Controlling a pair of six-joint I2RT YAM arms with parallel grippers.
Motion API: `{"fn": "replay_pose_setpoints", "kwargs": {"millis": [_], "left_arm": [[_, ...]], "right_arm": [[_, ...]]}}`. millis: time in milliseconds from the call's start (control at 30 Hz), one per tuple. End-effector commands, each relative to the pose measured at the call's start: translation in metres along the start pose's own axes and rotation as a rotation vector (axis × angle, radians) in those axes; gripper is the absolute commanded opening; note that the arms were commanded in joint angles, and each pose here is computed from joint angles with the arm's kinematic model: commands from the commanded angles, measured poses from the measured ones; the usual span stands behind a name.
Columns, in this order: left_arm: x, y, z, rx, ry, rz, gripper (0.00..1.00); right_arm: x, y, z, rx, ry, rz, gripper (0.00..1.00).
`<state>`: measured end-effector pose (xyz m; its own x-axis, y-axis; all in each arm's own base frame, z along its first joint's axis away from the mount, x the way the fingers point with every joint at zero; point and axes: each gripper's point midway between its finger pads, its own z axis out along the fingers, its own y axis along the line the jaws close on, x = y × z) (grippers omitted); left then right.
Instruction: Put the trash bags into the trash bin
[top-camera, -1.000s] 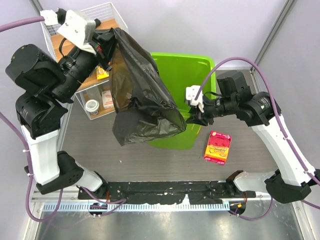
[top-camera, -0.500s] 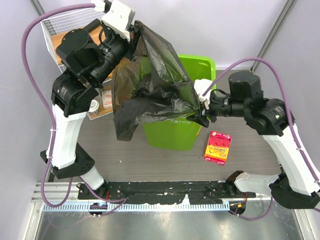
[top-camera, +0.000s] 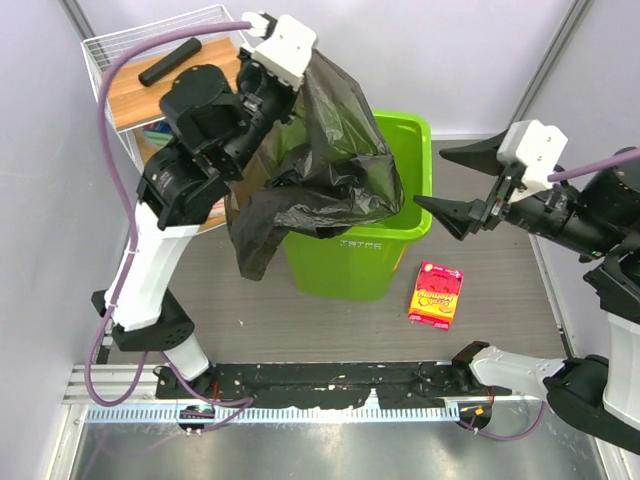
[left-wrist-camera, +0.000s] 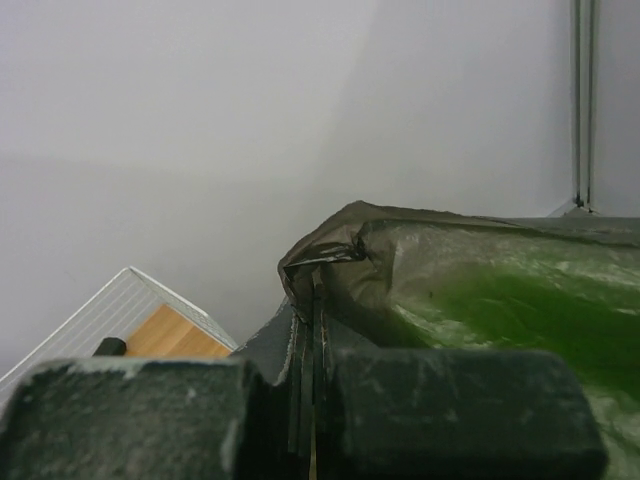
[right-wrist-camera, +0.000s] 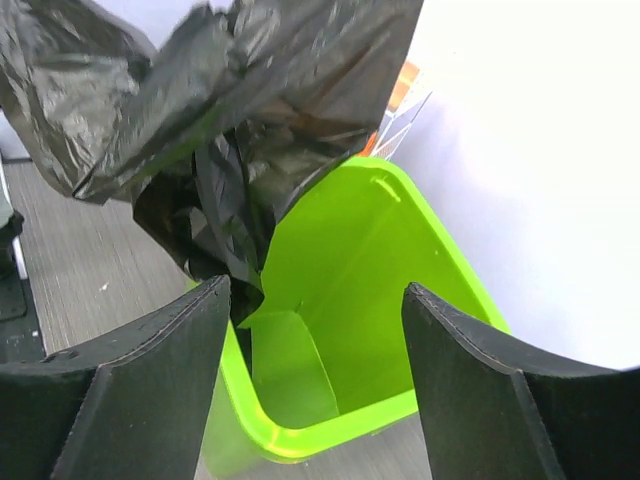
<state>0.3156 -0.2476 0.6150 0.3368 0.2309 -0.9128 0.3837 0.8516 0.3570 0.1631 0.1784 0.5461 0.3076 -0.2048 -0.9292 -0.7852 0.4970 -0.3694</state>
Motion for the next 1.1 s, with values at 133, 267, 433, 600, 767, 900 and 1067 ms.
{"fn": "replay_pose_setpoints", "kwargs": {"millis": [133, 267, 433, 600, 767, 900, 1067], "left_arm": [[-0.005, -0.019, 0.016, -0.078, 0.002, 0.159, 0.0], [-0.007, -0.028, 0.019, -0.092, 0.003, 0.198, 0.0], [-0.01, -0.031, 0.021, -0.124, 0.003, 0.23, 0.0], [-0.015, -0.028, 0.019, -0.142, -0.003, 0.237, 0.0], [-0.019, -0.022, 0.017, -0.169, -0.01, 0.239, 0.0], [-0.02, -0.019, 0.017, -0.185, -0.012, 0.246, 0.0], [-0.023, -0.014, 0.017, -0.22, -0.011, 0.265, 0.0]], "right_arm": [[-0.047, 0.0, 0.002, -0.038, -0.146, 0.12, 0.75], [-0.061, 0.006, 0.007, -0.11, -0.192, 0.183, 0.75], [-0.073, 0.013, 0.017, -0.199, -0.233, 0.27, 0.76], [-0.065, 0.012, 0.032, -0.23, -0.213, 0.368, 0.77], [-0.052, 0.02, 0.039, -0.283, -0.181, 0.416, 0.77], [-0.047, 0.033, 0.043, -0.361, -0.166, 0.483, 0.78], [-0.051, 0.046, 0.038, -0.447, -0.179, 0.525, 0.78]]}}
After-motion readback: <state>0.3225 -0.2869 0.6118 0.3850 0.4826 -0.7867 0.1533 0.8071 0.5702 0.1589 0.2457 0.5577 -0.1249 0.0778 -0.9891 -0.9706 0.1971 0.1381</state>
